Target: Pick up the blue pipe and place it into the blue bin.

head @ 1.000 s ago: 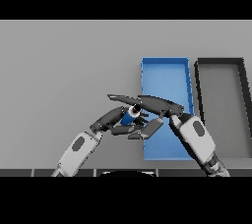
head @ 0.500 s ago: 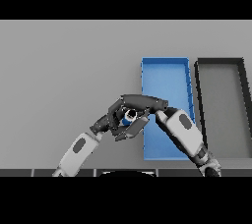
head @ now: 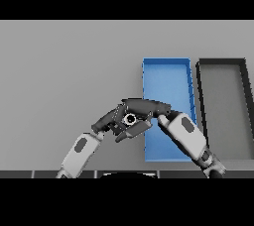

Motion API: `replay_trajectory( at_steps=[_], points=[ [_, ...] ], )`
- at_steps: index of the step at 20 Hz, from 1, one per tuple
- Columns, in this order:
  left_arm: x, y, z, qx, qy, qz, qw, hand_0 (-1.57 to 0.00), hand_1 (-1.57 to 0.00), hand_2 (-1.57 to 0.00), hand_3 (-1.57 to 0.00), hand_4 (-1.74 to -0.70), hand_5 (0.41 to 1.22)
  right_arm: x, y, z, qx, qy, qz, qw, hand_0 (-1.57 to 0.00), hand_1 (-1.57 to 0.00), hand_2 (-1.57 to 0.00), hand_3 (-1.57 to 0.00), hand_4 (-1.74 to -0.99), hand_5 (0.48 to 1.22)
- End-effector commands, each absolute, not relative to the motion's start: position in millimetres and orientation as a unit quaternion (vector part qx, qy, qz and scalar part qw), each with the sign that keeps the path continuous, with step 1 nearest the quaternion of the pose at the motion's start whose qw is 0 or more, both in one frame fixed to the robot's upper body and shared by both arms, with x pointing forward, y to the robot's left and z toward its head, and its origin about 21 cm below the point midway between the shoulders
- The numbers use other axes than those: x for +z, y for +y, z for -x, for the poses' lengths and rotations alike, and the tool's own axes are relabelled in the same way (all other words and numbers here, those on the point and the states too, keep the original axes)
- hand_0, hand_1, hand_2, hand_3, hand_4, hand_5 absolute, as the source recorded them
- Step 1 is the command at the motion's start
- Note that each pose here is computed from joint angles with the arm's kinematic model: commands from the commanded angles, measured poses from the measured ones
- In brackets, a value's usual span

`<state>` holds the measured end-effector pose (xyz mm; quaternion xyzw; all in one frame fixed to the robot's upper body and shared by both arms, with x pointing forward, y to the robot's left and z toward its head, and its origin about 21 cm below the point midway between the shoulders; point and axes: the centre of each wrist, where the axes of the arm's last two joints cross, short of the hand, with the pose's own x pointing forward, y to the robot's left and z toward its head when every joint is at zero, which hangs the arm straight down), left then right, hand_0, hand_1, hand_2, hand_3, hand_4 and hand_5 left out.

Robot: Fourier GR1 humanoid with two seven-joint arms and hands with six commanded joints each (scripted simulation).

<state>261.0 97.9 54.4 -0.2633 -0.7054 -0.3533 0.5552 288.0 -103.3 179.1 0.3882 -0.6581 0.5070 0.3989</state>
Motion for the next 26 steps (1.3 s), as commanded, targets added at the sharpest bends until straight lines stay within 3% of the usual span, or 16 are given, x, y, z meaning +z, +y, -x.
replay_trajectory(
  at_steps=[1,2,3,5,8,10,13,16,19,22,26],
  points=[
    [53.2,99.2,-259.2,-0.356,-0.701,0.259,0.561,-1.57,-1.57,-1.57,-1.55,-1.73,1.221,174.4,-102.3,-287.5,0.501,-0.655,-0.398,0.403,-1.52,-1.52,-1.52,-1.51,-1.470,1.158],
    [54.7,99.5,-257.8,-0.355,-0.703,0.261,0.558,-1.57,-1.57,-1.57,-1.44,-1.72,1.221,177.7,-99.6,-287.6,0.498,-0.655,-0.400,0.404,-1.53,-1.53,-1.53,-1.52,-1.475,1.171],
    [56.5,100.3,-259.1,-0.362,-0.705,0.251,0.556,-1.57,-1.51,-1.46,-1.47,-1.66,1.221,176.3,-99.7,-288.2,0.493,-0.659,-0.401,0.403,-1.54,-1.54,-1.54,-1.53,-1.478,1.181],
    [57.4,103.0,-260.6,-0.383,-0.703,0.233,0.553,-1.05,-0.99,-0.95,-0.96,-1.43,1.221,179.9,-98.5,-287.8,0.498,-0.658,-0.388,0.410,-1.55,-1.55,-1.55,-1.55,-1.483,1.195],
    [53.3,107.3,-264.4,-0.409,-0.707,0.234,0.527,-0.53,-0.51,-0.49,-0.49,-1.14,1.221,183.3,-97.0,-283.4,0.498,-0.657,-0.378,0.421,-1.56,-1.56,-1.56,-1.56,-1.486,1.208],
    [53.0,104.7,-262.1,-0.422,-0.710,0.214,0.521,-0.34,-0.32,-0.31,-0.31,-1.00,1.063,181.3,-100.6,-284.6,0.495,-0.662,-0.378,0.418,-1.56,-1.56,-1.56,-1.56,-1.488,1.213],
    [52.6,105.5,-264.2,-0.418,-0.706,0.204,0.534,-0.17,-0.17,-0.16,-0.16,-0.90,0.836,178.7,-99.0,-284.9,0.492,-0.662,-0.375,0.423,-1.57,-1.57,-1.57,-1.57,-1.488,1.217],
    [50.1,109.8,-261.7,-0.400,-0.700,0.213,0.551,-0.09,-0.08,-0.08,-0.08,-0.87,0.697,177.7,-98.9,-282.8,0.493,-0.667,-0.373,0.416,-1.57,-1.57,-1.57,-1.57,-1.487,1.219],
    [45.6,106.8,-262.3,-0.390,-0.681,0.204,0.585,-0.05,-0.04,-0.04,-0.04,-0.89,0.639,177.3,-98.9,-282.6,0.480,-0.672,-0.379,0.417,-1.57,-1.57,-1.57,-1.57,-1.488,1.220],
    [43.2,108.7,-258.8,-0.383,-0.672,0.211,0.597,-0.02,-0.02,-0.02,-0.02,-0.90,0.589,183.9,-101.2,-286.7,0.450,-0.642,-0.424,0.453,-1.57,-1.57,-1.57,-1.57,-1.489,1.220],
    [48.4,109.7,-256.9,-0.382,-0.674,0.213,0.595,-0.01,-0.01,-0.01,-0.01,-0.92,0.515,220.0,-105.1,-291.0,0.405,-0.621,-0.472,0.477,-1.57,-1.57,-1.57,-1.57,-1.490,1.221]
  ],
)
